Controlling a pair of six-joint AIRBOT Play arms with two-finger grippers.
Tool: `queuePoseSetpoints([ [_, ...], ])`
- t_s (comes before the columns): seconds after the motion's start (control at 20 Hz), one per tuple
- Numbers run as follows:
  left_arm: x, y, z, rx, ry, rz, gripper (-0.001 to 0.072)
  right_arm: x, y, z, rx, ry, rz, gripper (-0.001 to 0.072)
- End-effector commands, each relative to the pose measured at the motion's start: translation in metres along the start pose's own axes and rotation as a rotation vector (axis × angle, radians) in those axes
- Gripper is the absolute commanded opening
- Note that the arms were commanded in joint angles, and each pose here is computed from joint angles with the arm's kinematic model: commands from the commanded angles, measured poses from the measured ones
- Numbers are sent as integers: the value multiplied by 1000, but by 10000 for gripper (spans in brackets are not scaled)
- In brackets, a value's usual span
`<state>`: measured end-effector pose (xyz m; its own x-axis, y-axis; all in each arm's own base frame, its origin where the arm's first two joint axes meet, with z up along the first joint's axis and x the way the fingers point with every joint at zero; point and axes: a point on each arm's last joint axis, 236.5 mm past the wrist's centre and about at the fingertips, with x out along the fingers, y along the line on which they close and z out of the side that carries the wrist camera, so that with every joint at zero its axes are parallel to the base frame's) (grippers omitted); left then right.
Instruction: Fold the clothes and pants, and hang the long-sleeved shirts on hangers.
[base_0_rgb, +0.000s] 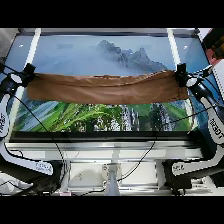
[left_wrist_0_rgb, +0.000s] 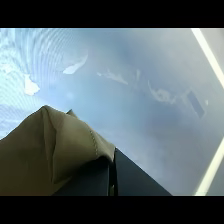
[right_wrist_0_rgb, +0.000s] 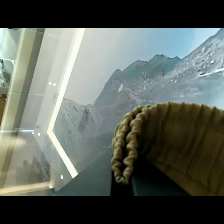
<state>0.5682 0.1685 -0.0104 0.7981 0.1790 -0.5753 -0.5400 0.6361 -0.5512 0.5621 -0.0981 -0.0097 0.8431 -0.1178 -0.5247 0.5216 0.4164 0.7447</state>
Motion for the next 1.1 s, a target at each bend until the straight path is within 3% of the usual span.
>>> queuePoseSetpoints([
  [0.0,0,-9,9,3,-46,-24,17,0,8,11,-7,-52,32,40],
  [0.2,1,-8,9,7,-48,-24,34,-1,13,19,-22,-87,53,42],
  [0.25,1,-7,8,17,-46,-21,234,-1,13,18,-40,-83,50,133],
  [0.3,1,-7,7,18,-40,-18,585,0,10,15,-54,-67,39,439],
  [0.35,1,-6,4,17,-31,-15,694,0,7,10,-70,-45,25,720],
  [0.4,1,-5,1,18,-17,-10,706,0,3,4,-86,-23,9,677],
  [0.6,-4,3,-14,29,67,21,705,-6,-5,-10,-111,53,-36,677],
  [0.75,-16,19,-16,172,138,52,704,-18,-1,-10,-231,86,-41,677],
  [0.95,-35,69,-3,151,247,136,702,-40,-4,-3,-337,138,-69,677],
  [1.05,-44,85,10,232,320,148,702,-50,-14,0,-353,182,-102,677],
])
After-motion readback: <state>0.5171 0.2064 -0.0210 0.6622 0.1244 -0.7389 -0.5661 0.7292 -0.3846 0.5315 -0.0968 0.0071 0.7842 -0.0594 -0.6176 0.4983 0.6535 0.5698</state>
